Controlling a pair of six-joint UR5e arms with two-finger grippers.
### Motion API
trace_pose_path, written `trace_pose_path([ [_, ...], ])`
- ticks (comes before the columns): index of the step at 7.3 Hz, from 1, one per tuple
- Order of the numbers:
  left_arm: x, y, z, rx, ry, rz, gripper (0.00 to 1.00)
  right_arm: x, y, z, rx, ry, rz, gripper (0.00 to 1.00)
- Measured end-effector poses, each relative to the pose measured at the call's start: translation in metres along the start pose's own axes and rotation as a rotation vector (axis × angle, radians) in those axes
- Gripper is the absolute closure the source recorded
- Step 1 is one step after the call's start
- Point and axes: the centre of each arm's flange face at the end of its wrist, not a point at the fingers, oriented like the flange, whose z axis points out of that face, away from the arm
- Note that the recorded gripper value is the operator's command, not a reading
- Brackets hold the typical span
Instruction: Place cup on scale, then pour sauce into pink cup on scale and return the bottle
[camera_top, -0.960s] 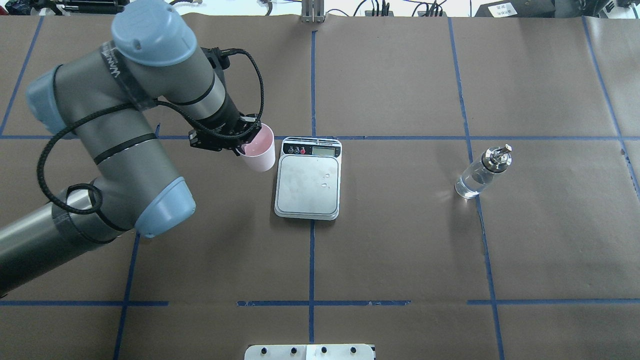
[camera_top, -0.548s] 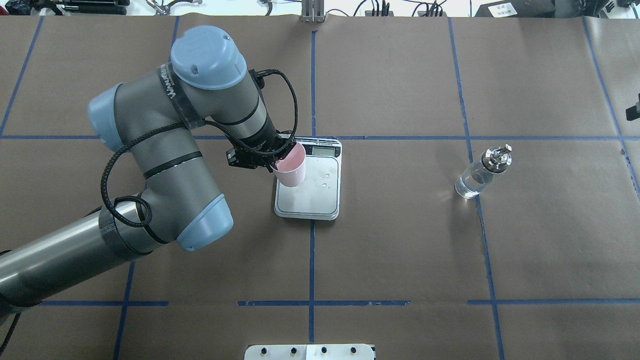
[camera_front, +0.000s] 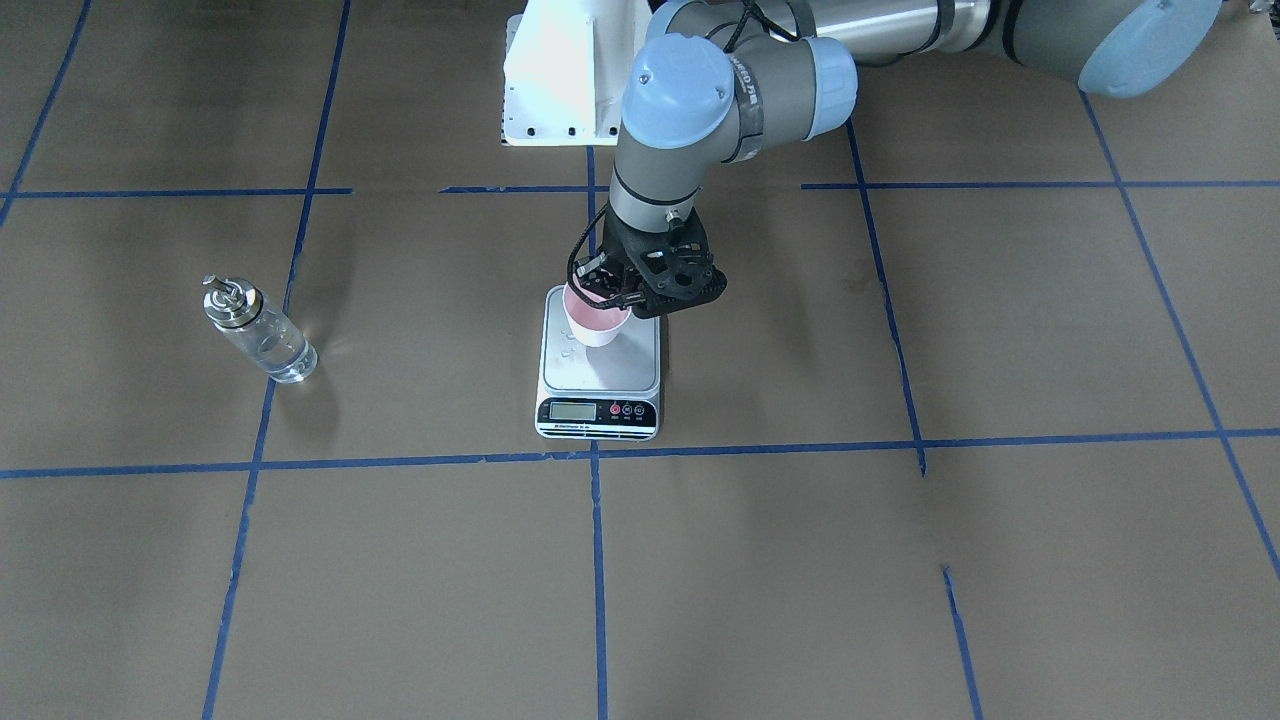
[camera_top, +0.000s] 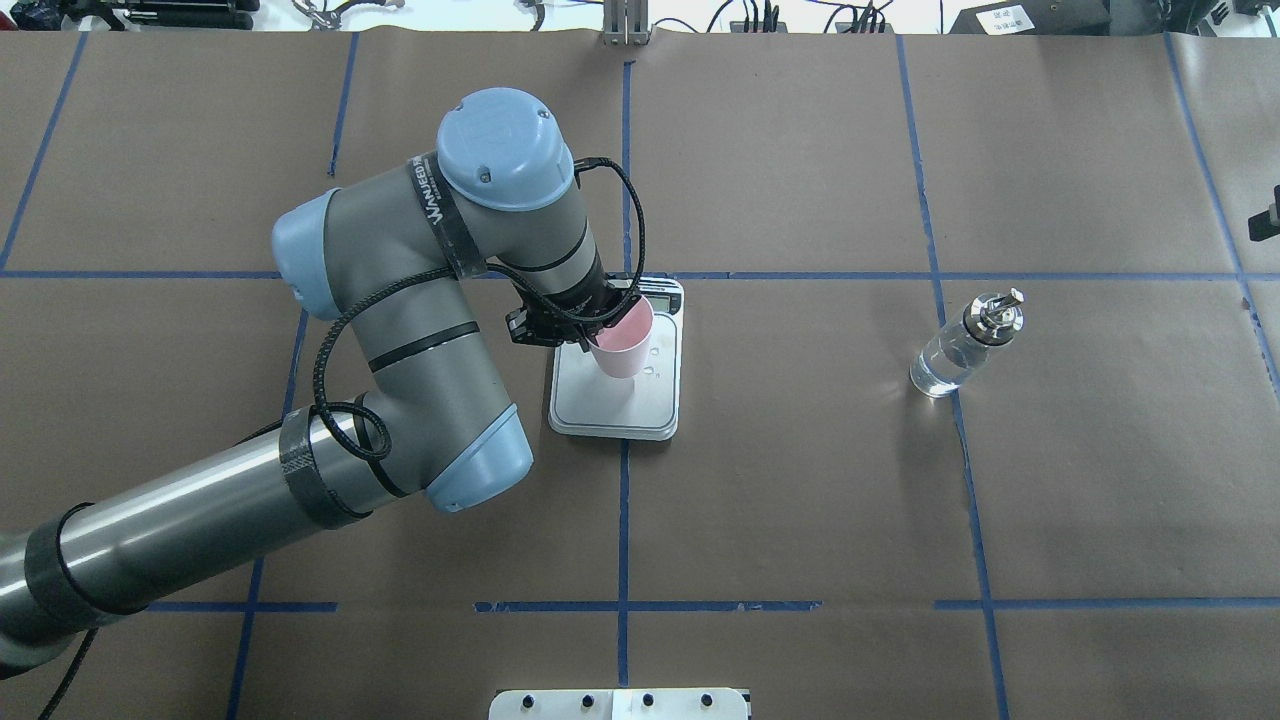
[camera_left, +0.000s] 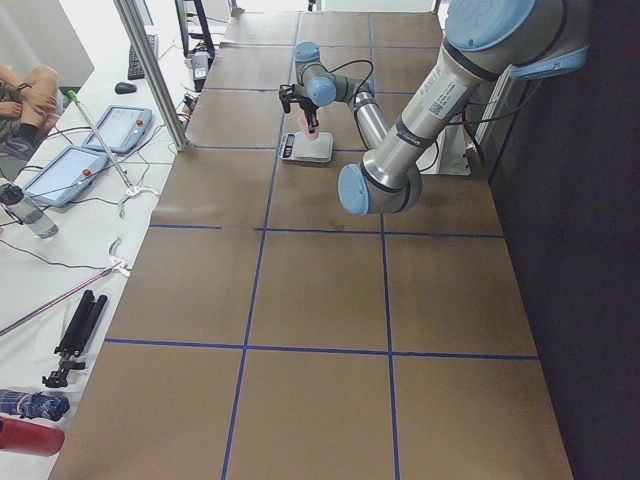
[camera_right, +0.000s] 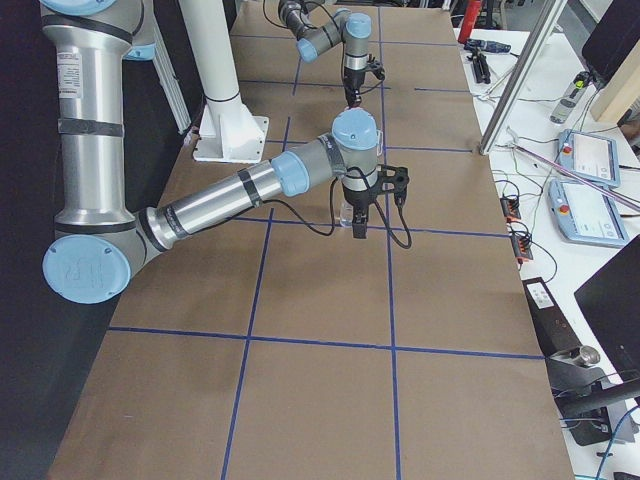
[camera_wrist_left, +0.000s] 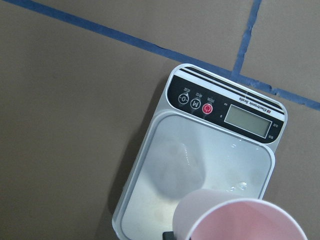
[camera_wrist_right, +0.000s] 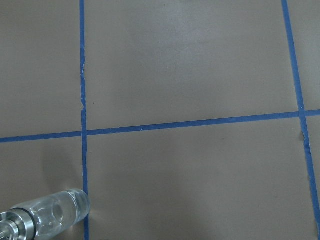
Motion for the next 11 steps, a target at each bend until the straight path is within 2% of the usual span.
trace_pose_path([
  [2, 0.000, -0.004, 0.009, 0.008, -0.006, -0.001, 1.00, 0.000, 0.000, -0.001, 0.001, -0.001, -0.001, 0.00],
  [3, -0.001, -0.003, 0.011, 0.008, -0.006, 0.001, 0.71, 0.000, 0.003, -0.002, 0.001, -0.001, -0.001, 0.00],
  [4, -0.001, -0.003, 0.011, 0.007, -0.007, 0.004, 0.48, -0.001, 0.007, -0.003, 0.001, -0.002, 0.002, 0.00],
  [5, -0.001, -0.002, 0.012, 0.007, -0.006, 0.006, 0.30, -0.008, 0.013, -0.004, 0.000, -0.004, 0.017, 0.00],
  [6, -0.001, -0.002, 0.012, 0.007, -0.006, 0.007, 0.00, -0.022, 0.021, -0.003, -0.002, -0.003, 0.033, 0.00],
  [9, 0.001, 0.001, 0.001, 0.017, 0.012, 0.016, 0.00, -0.062, 0.042, -0.005, -0.001, -0.014, 0.047, 0.00],
  [11, -0.007, -0.001, -0.029, 0.032, 0.060, 0.027, 0.00, -0.091, 0.059, -0.003, 0.000, -0.013, 0.054, 0.00],
])
